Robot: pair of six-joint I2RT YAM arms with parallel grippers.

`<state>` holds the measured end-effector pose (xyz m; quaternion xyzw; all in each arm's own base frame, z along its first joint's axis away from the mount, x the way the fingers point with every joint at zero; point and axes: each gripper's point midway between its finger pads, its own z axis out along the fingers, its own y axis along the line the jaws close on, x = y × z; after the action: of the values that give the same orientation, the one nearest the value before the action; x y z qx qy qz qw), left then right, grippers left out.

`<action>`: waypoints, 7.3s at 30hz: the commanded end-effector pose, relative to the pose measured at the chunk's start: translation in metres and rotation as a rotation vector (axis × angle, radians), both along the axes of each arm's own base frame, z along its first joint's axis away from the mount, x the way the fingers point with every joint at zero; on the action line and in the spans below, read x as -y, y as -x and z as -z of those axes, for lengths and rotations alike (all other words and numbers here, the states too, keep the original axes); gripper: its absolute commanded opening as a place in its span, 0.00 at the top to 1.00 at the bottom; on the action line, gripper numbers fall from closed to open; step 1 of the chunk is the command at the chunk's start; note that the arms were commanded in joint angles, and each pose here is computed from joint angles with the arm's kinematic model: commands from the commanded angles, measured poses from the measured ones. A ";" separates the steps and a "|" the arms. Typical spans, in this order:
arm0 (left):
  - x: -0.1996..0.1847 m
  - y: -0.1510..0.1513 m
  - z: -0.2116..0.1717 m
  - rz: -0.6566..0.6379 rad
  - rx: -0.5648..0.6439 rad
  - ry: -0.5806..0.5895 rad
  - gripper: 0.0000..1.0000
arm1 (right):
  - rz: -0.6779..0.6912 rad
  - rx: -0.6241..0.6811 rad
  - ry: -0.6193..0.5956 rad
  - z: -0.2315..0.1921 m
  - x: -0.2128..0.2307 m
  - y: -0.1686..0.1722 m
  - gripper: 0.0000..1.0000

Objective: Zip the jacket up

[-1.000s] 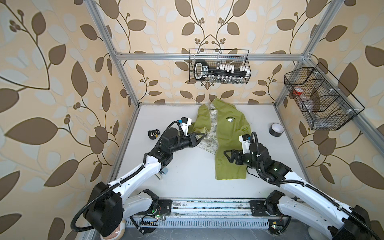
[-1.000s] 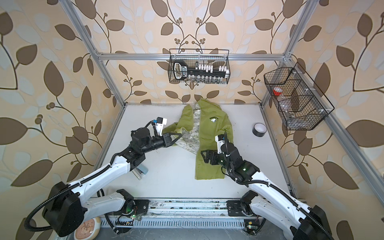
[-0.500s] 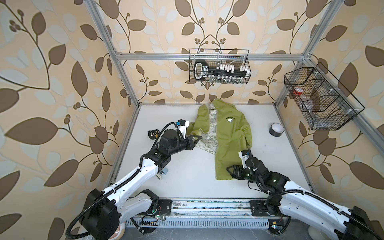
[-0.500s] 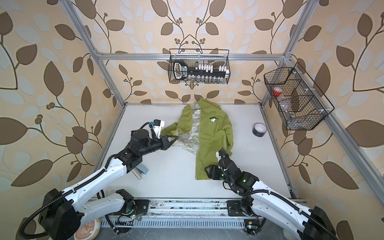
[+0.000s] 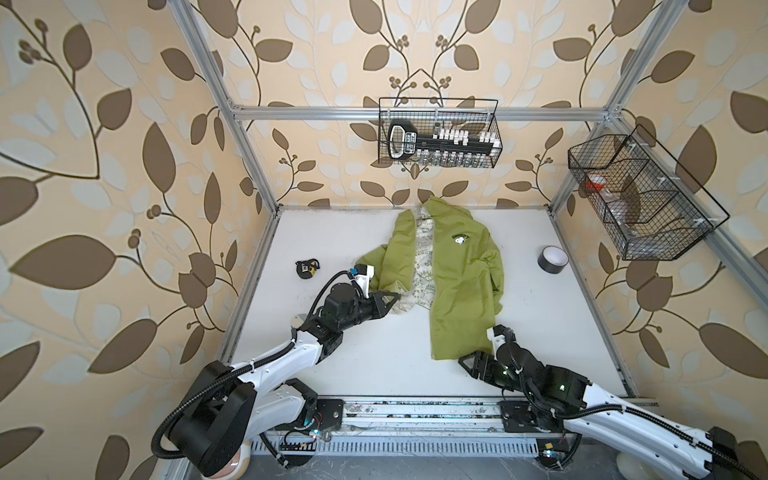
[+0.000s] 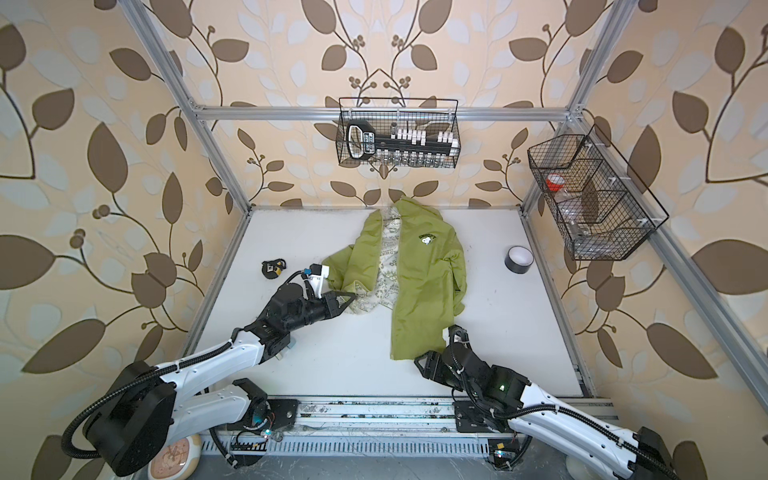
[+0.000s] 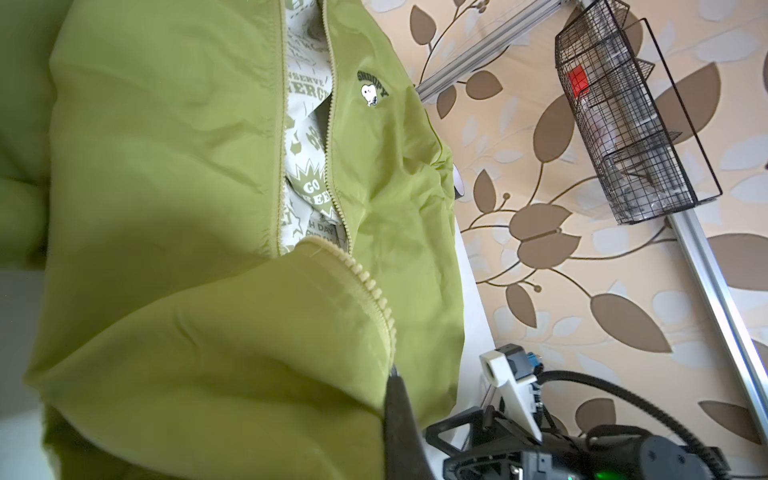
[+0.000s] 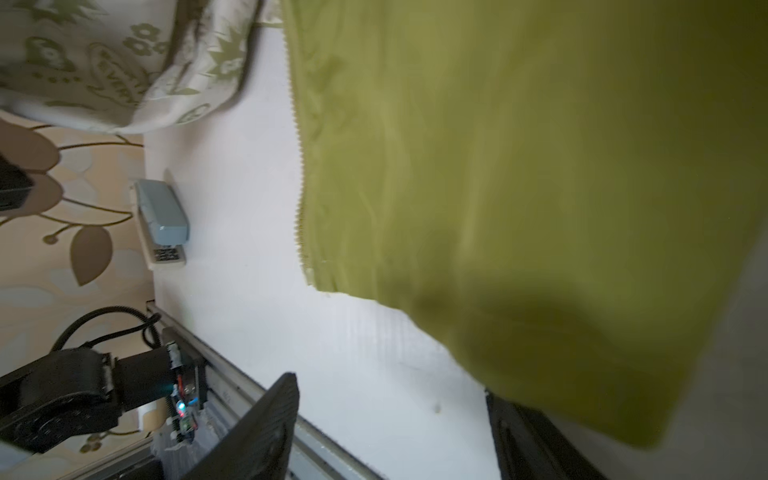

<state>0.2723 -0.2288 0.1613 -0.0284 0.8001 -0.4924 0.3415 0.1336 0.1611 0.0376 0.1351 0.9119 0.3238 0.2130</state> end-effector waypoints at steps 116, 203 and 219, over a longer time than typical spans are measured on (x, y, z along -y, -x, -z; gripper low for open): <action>-0.017 0.018 -0.022 -0.042 0.063 0.109 1.00 | 0.022 -0.098 -0.065 0.053 -0.079 -0.039 0.70; -0.014 0.038 -0.023 0.029 0.032 0.121 1.00 | 0.319 -0.044 -0.396 0.056 -0.078 -0.033 1.00; -0.018 0.033 -0.018 -0.002 0.032 0.091 1.00 | 0.202 -0.036 -0.208 0.051 -0.092 -0.042 1.00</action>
<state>0.2299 -0.2114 0.1583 -0.0505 0.7877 -0.5245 0.3191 0.1842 0.2673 0.0164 0.2748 0.8076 0.4713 0.2237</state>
